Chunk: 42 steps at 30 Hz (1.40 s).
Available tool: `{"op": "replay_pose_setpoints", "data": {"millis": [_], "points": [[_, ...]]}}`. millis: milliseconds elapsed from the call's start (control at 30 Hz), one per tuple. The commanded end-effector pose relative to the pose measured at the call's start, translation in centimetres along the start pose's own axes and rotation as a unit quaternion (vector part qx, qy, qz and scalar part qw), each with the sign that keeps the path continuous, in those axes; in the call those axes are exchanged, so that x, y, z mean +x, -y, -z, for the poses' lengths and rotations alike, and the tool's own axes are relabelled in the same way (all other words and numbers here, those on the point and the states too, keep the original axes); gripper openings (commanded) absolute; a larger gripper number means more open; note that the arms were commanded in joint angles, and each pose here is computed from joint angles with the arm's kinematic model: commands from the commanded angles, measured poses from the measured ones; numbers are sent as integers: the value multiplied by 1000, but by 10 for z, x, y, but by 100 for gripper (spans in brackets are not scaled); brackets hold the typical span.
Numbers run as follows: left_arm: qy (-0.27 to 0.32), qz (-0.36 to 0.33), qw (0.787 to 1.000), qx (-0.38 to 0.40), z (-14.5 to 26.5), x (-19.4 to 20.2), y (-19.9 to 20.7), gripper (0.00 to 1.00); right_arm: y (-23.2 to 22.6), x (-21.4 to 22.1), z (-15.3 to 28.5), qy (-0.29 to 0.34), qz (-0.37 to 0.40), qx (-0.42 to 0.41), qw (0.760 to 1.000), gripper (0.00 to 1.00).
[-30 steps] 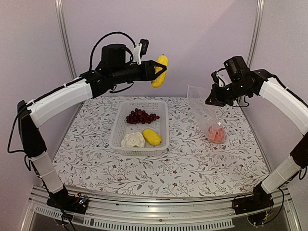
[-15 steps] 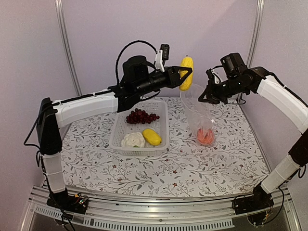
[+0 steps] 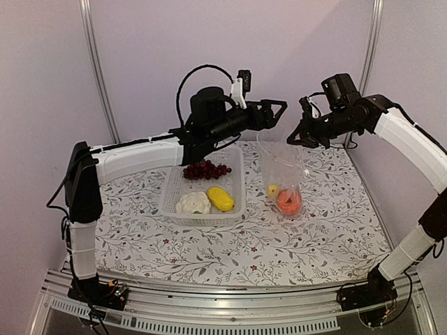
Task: Place the food in the zip-top bag and seal the zipper
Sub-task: Place the fake fruit in the zipper food storage bag, then pick up the fake fruit from the bin.
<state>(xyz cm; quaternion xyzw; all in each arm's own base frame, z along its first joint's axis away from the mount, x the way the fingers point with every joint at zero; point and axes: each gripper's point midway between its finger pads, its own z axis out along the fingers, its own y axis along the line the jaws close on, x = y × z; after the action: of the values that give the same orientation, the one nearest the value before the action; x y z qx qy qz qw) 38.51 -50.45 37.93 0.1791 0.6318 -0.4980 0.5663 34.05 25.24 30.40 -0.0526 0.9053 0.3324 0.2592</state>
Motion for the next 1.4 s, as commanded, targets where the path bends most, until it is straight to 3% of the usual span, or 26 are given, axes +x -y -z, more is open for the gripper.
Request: {"op": "replay_pose_setpoints", "data": {"millis": [0, 267, 367, 500, 700, 900, 1033, 1167, 1367], "points": [[38, -39, 999, -6, 9, -52, 27, 94, -8, -1, 8, 4, 0, -11, 1000, 0], [21, -101, 993, -57, 66, -94, 33, 96, 0, -13, 16, 28, 2, 7, 1000, 0], [-37, -102, 987, -120, 97, -73, 6, 100, 16, -24, 28, 51, -4, 29, 998, 0], [-145, -98, 961, -213, 142, -29, -38, 100, 44, -41, 56, 94, -8, 76, 993, 0], [-265, -35, 926, -267, 190, 31, -77, 95, 60, -53, 79, 123, 36, 146, 981, 0], [-334, 52, 910, -238, 187, 80, -87, 81, 61, -53, 65, 113, 41, 135, 984, 0], [-360, 129, 896, -225, 176, 118, -89, 79, 62, -47, 51, 98, 31, 116, 988, 0], [-370, 210, 866, -263, 170, 150, -104, 78, 63, -44, 44, 88, 28, 112, 989, 0], [-365, 237, 828, -353, 166, 173, -132, 79, 66, -38, 45, 82, 36, 115, 989, 0]]}}
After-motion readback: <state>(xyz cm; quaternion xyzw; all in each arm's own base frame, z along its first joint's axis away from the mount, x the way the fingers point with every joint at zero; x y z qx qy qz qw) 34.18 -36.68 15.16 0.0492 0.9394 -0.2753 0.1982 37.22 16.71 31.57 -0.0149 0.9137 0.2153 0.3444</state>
